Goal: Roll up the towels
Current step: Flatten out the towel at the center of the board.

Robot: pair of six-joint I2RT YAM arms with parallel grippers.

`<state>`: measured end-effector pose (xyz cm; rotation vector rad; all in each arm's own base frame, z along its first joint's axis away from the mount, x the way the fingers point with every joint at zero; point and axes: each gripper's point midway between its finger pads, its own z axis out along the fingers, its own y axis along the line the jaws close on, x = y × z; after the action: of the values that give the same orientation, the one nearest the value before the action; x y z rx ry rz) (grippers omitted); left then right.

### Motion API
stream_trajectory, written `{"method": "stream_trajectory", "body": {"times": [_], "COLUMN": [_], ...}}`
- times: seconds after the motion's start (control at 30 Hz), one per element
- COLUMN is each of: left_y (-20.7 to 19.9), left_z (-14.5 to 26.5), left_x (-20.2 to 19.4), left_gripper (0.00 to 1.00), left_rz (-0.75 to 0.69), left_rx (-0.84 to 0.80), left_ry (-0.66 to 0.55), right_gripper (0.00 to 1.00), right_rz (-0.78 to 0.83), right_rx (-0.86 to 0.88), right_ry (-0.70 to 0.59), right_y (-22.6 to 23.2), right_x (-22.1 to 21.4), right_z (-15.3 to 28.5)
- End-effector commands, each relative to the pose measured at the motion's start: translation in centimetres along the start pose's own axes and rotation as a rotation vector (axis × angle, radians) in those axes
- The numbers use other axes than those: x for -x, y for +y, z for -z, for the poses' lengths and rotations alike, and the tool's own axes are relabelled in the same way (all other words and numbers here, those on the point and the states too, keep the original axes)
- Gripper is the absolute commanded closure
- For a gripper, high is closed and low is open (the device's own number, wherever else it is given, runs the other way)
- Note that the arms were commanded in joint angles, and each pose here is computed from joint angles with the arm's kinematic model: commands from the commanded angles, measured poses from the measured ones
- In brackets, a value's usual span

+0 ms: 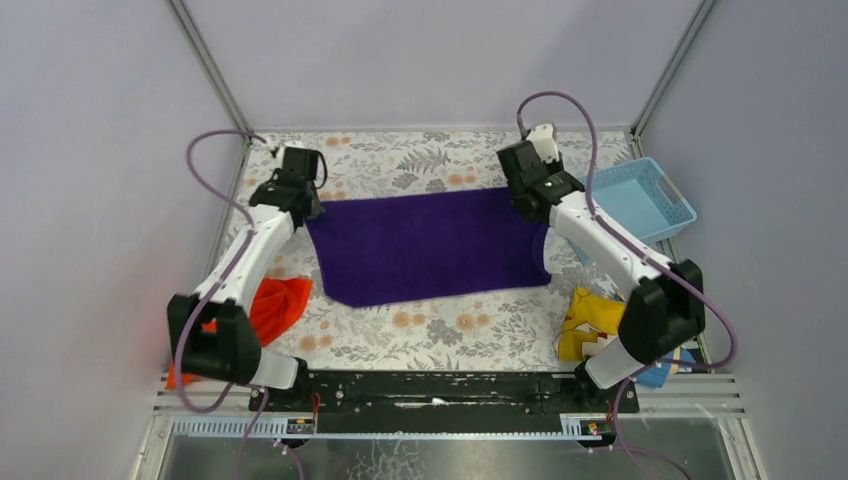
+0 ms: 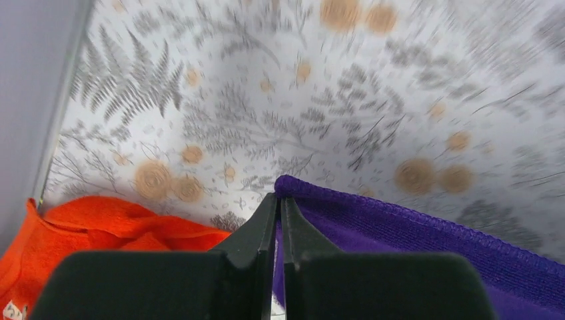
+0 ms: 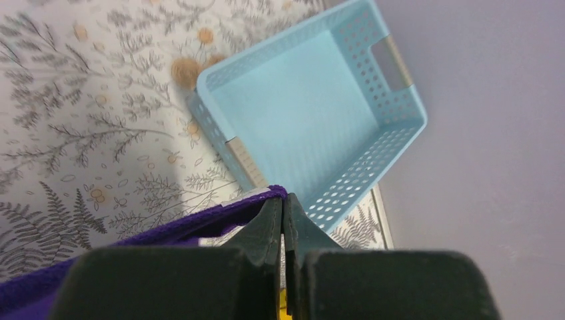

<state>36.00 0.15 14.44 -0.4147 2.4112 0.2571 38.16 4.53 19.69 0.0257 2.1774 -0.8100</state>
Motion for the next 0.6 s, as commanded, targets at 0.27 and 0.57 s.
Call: {"method": "stream_trajectory", "body": {"times": [0.27, 0.57], "left_y": [6.7, 9.0], "left_z": [15.7, 20.8], "left_x": [7.6, 5.8], "left_gripper": [1.00, 1.00], "left_rz": [0.244, 0.257], "left_rx": [-0.020, -0.067], "left_ry": [-0.458, -0.516], "right_gripper": [1.00, 1.00], "right_rz": [-0.097, -0.027], "right_rx": [0.252, 0.546], "right_ry": [-0.357, -0.576], "right_y": [-9.1, -10.0], "right_x": [3.6, 1.3], "right_z": [9.4, 15.6]}}
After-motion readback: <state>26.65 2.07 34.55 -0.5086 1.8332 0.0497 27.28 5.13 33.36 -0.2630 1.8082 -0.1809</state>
